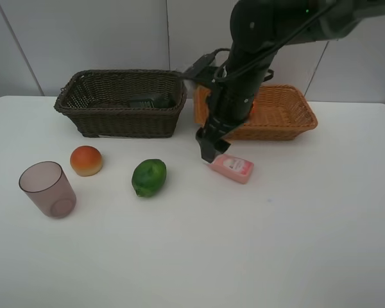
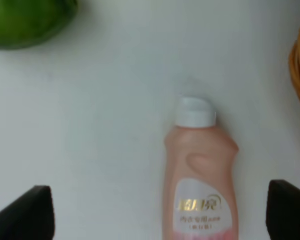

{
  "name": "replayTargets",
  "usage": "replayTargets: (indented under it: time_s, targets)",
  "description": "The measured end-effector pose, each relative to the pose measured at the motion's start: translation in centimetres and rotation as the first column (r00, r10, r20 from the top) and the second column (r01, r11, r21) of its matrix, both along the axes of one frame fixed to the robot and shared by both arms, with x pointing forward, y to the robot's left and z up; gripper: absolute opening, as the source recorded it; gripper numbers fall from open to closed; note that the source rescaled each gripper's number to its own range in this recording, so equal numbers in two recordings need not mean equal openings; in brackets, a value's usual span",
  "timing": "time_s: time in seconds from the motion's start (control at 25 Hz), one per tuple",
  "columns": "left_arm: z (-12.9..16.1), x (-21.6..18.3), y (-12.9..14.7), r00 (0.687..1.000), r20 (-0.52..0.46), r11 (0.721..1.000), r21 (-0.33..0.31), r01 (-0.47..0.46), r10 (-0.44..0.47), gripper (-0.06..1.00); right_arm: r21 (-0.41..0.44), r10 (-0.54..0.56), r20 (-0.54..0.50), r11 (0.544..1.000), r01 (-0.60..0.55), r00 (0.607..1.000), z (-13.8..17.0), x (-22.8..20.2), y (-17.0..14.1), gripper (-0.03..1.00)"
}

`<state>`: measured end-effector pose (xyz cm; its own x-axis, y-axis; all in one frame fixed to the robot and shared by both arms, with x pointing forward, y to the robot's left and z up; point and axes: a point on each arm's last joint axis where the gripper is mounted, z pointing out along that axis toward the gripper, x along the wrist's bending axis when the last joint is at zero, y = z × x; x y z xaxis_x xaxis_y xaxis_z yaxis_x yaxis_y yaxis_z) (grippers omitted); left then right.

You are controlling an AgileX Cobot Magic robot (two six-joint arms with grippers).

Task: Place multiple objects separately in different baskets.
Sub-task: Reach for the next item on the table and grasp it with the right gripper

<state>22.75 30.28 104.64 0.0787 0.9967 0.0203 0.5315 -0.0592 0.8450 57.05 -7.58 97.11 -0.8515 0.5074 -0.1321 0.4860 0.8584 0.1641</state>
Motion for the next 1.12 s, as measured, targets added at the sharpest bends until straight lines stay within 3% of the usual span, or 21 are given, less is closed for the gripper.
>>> replayTargets:
  time_s: [0.56, 1.12]
  targets:
    - [0.0, 0.0, 0.0, 1.000, 0.000, 1.000, 0.000, 0.000, 0.000, 1.00, -0.005, 0.033, 0.047, 0.999, -0.033, 0.998, -6.1, -1.0, -4.0, 0.85]
    - [0.0, 0.0, 0.0, 1.000, 0.000, 1.000, 0.000, 0.000, 0.000, 1.00, 0.037, 0.000, 0.112, 0.999, -0.004, 0.994, -7.5, -0.2, -5.3, 0.85]
